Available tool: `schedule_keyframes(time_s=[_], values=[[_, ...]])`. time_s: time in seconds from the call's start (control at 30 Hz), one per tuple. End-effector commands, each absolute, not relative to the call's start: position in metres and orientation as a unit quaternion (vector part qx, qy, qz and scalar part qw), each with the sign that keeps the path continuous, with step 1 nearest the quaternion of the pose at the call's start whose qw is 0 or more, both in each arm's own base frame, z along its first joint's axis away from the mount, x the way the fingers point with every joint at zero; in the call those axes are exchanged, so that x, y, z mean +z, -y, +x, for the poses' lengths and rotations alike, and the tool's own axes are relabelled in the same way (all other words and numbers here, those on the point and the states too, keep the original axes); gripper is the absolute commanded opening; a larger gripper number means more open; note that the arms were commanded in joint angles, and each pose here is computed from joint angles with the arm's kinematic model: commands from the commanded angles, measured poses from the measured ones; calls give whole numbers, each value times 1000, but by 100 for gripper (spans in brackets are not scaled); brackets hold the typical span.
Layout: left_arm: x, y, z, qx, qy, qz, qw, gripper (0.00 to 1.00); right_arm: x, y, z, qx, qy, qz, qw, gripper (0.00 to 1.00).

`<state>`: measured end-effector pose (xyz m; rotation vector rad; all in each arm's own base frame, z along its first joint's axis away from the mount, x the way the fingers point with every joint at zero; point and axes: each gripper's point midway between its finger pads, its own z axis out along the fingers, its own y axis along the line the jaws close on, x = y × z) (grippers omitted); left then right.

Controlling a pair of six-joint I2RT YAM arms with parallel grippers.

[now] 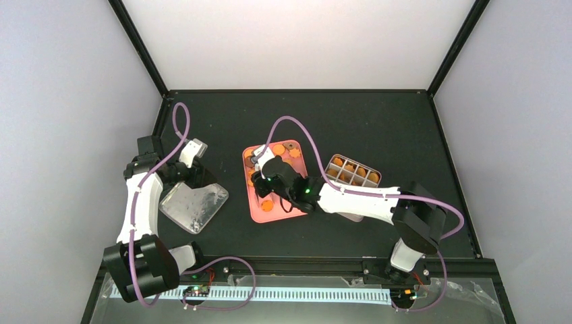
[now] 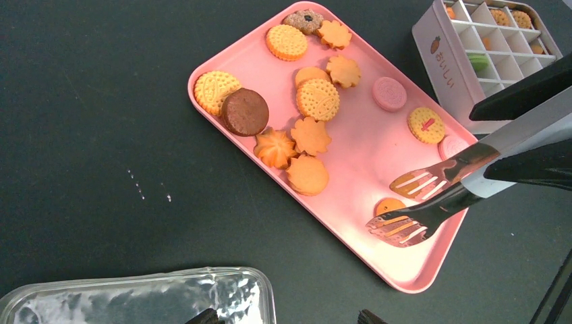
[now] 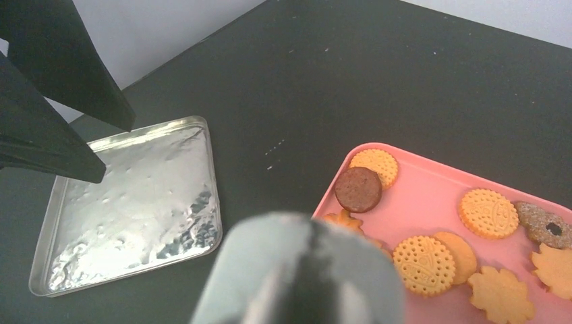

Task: Pack the cookies
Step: Pick up the fake cookies from the plate.

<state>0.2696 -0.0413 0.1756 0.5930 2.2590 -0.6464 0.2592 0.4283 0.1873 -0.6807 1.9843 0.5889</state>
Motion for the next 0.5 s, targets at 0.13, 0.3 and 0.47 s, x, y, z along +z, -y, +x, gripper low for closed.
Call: schedule_keyframes(time_s=[0.13, 0.3, 0.47], values=[[191, 41, 271, -249, -865, 234, 368, 53, 168, -419, 265, 232, -816, -263, 459, 36], [191, 41, 271, -252, -865, 231, 367, 53, 166, -417, 260, 242, -819, -261, 450, 33], [189, 41, 271, -252, -866, 231, 365, 54, 164, -412, 257, 243, -820, -259, 448, 27]])
